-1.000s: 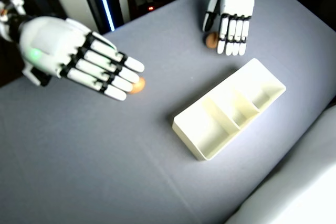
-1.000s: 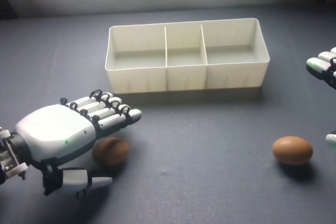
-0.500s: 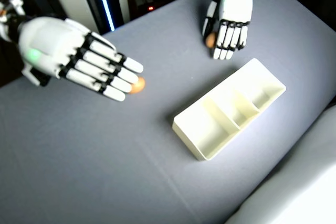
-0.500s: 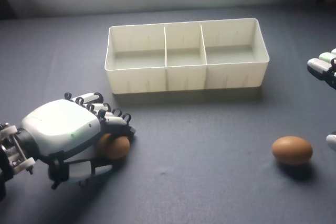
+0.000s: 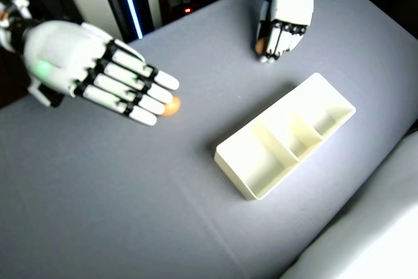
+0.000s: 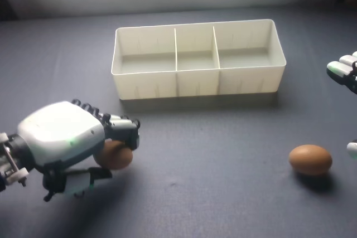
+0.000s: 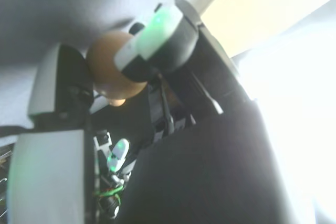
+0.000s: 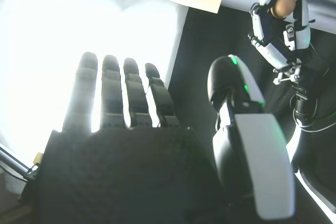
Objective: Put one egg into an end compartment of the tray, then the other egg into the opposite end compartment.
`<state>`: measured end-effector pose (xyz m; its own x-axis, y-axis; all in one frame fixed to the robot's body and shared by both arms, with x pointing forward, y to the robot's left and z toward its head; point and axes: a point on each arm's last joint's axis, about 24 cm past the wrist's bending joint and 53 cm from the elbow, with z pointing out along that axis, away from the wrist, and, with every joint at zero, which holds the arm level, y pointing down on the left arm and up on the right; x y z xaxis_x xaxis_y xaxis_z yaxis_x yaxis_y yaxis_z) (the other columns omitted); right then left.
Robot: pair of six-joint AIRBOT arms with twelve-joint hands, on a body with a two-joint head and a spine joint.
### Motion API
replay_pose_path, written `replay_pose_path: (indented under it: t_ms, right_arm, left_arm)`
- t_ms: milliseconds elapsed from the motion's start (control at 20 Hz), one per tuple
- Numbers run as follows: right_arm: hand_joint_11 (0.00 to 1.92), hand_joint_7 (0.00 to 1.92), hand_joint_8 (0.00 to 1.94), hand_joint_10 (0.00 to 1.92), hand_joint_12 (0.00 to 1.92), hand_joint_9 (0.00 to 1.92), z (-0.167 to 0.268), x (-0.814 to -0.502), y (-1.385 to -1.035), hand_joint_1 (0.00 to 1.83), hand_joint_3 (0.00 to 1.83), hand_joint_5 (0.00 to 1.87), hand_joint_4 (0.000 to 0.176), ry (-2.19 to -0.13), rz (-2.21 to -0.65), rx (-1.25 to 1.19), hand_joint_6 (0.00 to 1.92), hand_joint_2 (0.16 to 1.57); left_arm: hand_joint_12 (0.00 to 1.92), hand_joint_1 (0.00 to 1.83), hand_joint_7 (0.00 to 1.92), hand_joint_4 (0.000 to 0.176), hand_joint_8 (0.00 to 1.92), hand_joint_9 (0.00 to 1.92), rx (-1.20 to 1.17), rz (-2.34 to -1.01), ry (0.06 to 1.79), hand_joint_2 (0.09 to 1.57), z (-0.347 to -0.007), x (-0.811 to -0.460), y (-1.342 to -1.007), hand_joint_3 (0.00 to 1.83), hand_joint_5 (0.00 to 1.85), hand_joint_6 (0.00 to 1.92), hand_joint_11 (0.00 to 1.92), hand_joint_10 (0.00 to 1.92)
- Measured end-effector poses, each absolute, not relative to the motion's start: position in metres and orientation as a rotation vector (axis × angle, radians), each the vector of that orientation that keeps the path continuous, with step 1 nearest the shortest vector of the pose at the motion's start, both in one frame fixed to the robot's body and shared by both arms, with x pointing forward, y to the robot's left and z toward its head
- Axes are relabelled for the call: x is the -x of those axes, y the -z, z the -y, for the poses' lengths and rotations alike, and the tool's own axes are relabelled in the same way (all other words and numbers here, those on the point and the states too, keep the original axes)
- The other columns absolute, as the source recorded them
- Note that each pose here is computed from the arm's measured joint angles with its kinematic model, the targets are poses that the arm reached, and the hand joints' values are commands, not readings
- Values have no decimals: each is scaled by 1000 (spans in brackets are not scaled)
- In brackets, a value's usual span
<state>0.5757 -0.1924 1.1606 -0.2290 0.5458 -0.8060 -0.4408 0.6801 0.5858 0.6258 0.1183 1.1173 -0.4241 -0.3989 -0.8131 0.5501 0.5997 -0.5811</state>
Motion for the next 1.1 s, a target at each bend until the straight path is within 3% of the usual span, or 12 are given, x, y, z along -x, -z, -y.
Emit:
replay_pose_path:
  t_ms: [200, 350, 500, 550, 600, 650, 700, 850, 1050, 1100]
  right_arm:
    - [0, 0, 0, 0, 0, 0, 192, -576, -1160, 346, 0, 0, 0, -916, -1554, -90, 0, 1344]
    - [0, 0, 0, 0, 0, 0, 192, -576, -1161, 351, 0, 0, 0, -916, -1553, -90, 0, 1342]
    - [0, 0, 0, 0, 0, 0, 193, -576, -1161, 356, 0, 0, 0, -916, -1553, -91, 0, 1345]
    - [0, 0, 0, 0, 0, 0, 192, -576, -1161, 355, 0, 0, 0, -916, -1553, -90, 0, 1344]
    - [0, 0, 0, 0, 0, 0, 193, -576, -1161, 351, 0, 0, 0, -916, -1553, -91, 0, 1340]
    - [0, 0, 0, 0, 0, 0, 193, -576, -1160, 349, 0, 0, 0, -915, -1553, -93, 0, 1338]
    - [0, 0, 0, 0, 0, 0, 193, -576, -1161, 348, 0, 0, 0, -916, -1552, -92, 0, 1338]
    - [0, 0, 0, 0, 0, 0, 193, -576, -1160, 307, 0, 0, 0, -915, -1554, -91, 0, 1344]
    - [0, 0, 0, 0, 0, 0, 193, -576, -1160, 294, 0, 0, 0, -914, -1553, -91, 0, 1345]
    - [0, 0, 0, 0, 0, 0, 193, -576, -1160, 297, 2, 0, 0, -915, -1553, -90, 0, 1350]
  left_arm:
    - [1921, 1101, 1030, 0, 1901, 1216, -118, -1613, 1092, 1205, -123, -624, -1145, 2, 811, 1263, 1315, 1921]
    - [1921, 1113, 1047, 0, 1921, 1335, -117, -1569, 1111, 1194, -121, -625, -1157, 0, 829, 1232, 1462, 1921]
    - [1921, 1105, 967, 0, 1806, 1206, -109, -1518, 1128, 1207, -121, -628, -1172, 2, 803, 1267, 1328, 1921]
    - [1921, 1181, 813, 0, 1497, 1129, -101, -1506, 1132, 1223, -122, -628, -1176, 9, 754, 1320, 1232, 1904]
    - [1921, 1205, 800, 0, 1411, 1134, -101, -1491, 1122, 1218, -124, -631, -1180, 4, 763, 1303, 1232, 1918]
    - [1921, 1207, 792, 0, 1397, 1091, -92, -1479, 1117, 1221, -125, -634, -1183, 3, 759, 1306, 1180, 1920]
    - [1921, 1218, 841, 0, 1474, 1029, -89, -1458, 1110, 1217, -128, -638, -1190, 0, 757, 1144, 1103, 1845]
    - [1921, 1222, 870, 0, 1448, 910, -71, -1424, 1097, 1207, -133, -649, -1203, 0, 773, 1092, 905, 1664]
    - [1921, 1205, 771, 0, 1640, 1014, -61, -1414, 1084, 1244, -130, -664, -1212, 3, 751, 1068, 1124, 1916]
    - [1921, 1209, 787, 0, 1450, 1063, -73, -1417, 1081, 1226, -127, -666, -1213, 0, 768, 1241, 1173, 1920]
